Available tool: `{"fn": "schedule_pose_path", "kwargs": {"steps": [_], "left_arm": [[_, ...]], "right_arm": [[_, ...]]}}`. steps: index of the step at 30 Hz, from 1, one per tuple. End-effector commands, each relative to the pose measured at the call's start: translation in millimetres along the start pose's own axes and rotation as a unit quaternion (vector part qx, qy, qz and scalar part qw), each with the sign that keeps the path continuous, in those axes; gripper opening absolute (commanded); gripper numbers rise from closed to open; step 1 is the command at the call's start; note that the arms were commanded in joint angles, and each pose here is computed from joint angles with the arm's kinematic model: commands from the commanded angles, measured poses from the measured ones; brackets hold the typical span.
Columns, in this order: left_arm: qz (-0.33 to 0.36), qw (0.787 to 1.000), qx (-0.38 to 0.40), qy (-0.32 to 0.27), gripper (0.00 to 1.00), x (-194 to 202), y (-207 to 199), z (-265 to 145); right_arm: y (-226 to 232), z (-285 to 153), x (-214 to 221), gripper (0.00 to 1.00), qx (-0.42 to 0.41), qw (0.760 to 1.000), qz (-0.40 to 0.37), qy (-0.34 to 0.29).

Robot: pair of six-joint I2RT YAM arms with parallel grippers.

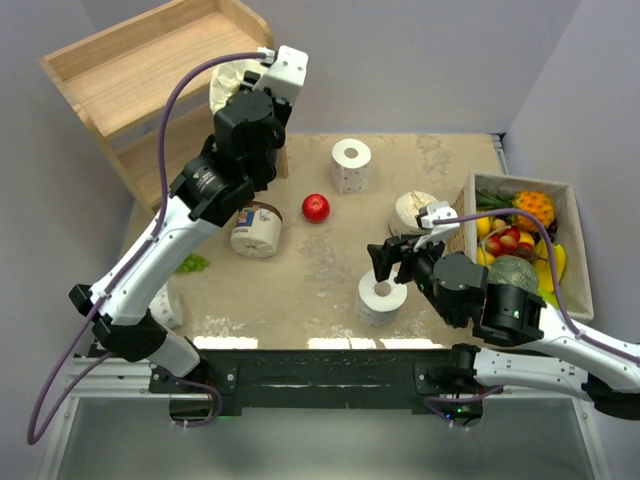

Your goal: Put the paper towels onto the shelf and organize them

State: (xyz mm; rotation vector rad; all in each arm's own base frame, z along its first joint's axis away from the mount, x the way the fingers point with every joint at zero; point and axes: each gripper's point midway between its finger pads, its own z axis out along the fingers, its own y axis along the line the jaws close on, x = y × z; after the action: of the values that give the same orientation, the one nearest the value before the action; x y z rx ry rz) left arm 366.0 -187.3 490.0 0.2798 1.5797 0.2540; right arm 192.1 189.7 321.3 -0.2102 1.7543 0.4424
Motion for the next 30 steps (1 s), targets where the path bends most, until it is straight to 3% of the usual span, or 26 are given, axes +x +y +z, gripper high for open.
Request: {"fn": "schedule_pose_path", "kwargs": {"steps": [1,18,30], "left_arm": [[0.014,0.994,-0.087,-0.062,0.31,-51,42,8],[0.061,0.979,-0.178,-0.08,0.31,-66,83,44],[0.075,0.977,-0.174,-0.097,0.35,-64,89,71]], "right_arm": [[2,-5,-16,0.75,-0.005,1.0,0.019,-0.01],[1,-9,-15,0.76,-0.013,1.0,0.018,-0.007],[0,-10,-20,0.77,-0.01,1.0,0.015,-0.011]]}}
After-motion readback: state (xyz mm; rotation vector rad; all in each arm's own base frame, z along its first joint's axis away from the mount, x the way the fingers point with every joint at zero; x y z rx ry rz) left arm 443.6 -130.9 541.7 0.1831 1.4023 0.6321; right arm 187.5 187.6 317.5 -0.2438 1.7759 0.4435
